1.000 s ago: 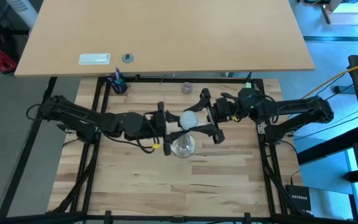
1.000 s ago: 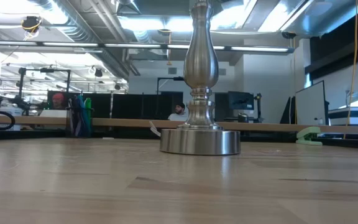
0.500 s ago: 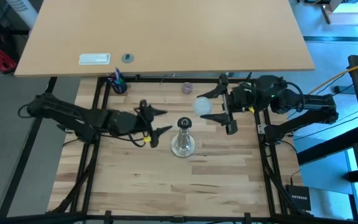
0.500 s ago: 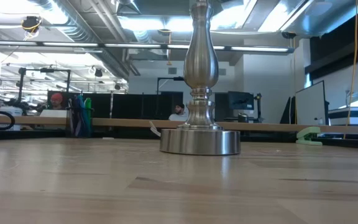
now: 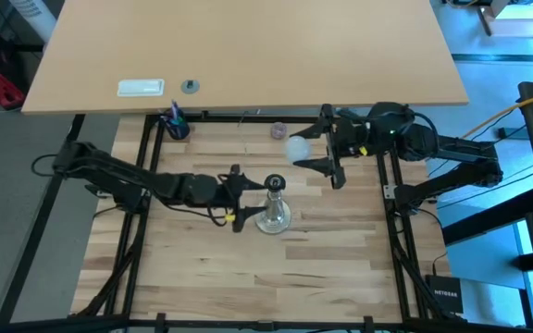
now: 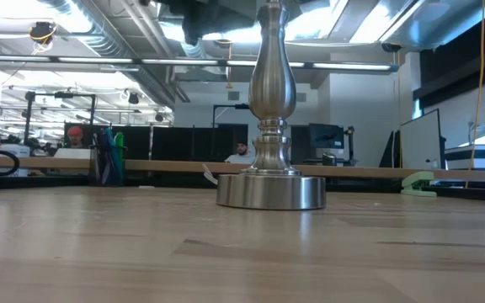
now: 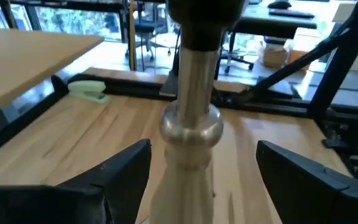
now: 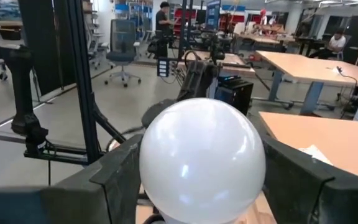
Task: Screw lightbulb
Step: Insert the lightbulb into the silver lamp
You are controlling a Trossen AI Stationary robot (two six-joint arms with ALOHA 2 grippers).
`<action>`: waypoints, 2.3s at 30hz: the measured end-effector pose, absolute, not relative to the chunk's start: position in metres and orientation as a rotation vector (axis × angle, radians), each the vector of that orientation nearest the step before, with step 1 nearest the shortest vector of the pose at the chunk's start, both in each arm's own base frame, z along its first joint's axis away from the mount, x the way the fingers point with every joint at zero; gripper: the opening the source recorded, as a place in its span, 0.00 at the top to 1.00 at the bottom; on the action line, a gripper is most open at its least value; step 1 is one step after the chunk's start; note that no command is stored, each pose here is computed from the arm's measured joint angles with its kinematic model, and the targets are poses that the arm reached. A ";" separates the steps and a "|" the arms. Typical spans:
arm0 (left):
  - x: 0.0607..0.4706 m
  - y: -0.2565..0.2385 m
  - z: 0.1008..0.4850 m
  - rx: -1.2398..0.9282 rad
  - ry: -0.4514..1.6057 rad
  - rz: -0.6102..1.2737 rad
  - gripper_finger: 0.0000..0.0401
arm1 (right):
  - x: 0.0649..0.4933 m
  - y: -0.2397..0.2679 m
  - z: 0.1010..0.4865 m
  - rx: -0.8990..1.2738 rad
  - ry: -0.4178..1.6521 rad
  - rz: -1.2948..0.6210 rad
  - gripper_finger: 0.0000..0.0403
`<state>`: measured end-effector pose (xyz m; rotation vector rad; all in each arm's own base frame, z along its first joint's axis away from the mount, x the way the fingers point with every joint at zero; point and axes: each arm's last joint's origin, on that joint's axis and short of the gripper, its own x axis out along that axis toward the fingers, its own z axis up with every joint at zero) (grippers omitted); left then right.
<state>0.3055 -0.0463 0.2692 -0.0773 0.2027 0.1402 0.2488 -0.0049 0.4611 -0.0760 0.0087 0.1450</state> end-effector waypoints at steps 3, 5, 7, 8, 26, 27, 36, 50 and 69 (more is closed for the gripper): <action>0.312 -0.047 0.260 -0.074 0.219 0.145 0.30 | 0.249 -0.005 0.461 -0.080 0.005 0.147 0.32; 0.318 -0.045 0.251 -0.073 0.232 0.157 0.30 | 0.250 -0.005 0.461 -0.080 0.007 0.148 0.32; 0.326 -0.044 0.244 -0.073 0.224 0.162 0.30 | 0.250 -0.005 0.461 -0.081 0.007 0.148 0.32; 0.329 -0.043 0.241 -0.071 0.207 0.164 0.30 | 0.250 -0.005 0.461 -0.081 0.006 0.148 0.32; 0.342 -0.044 0.233 -0.046 0.129 0.123 0.69 | 0.274 -0.004 0.448 -0.076 0.031 0.197 0.32; 0.342 -0.045 0.233 -0.043 0.128 0.113 0.69 | 0.278 -0.004 0.446 -0.071 0.029 0.212 0.32; 0.333 -0.057 0.243 -0.023 0.139 0.009 0.69 | 0.308 0.000 0.431 -0.020 0.021 0.413 0.32; 0.324 -0.060 0.260 -0.027 0.087 -0.020 0.69 | 0.315 0.004 0.435 -0.028 -0.071 0.553 0.32; 0.321 -0.063 0.264 -0.034 0.077 -0.032 0.69 | 0.326 0.003 0.422 -0.055 -0.008 0.483 0.32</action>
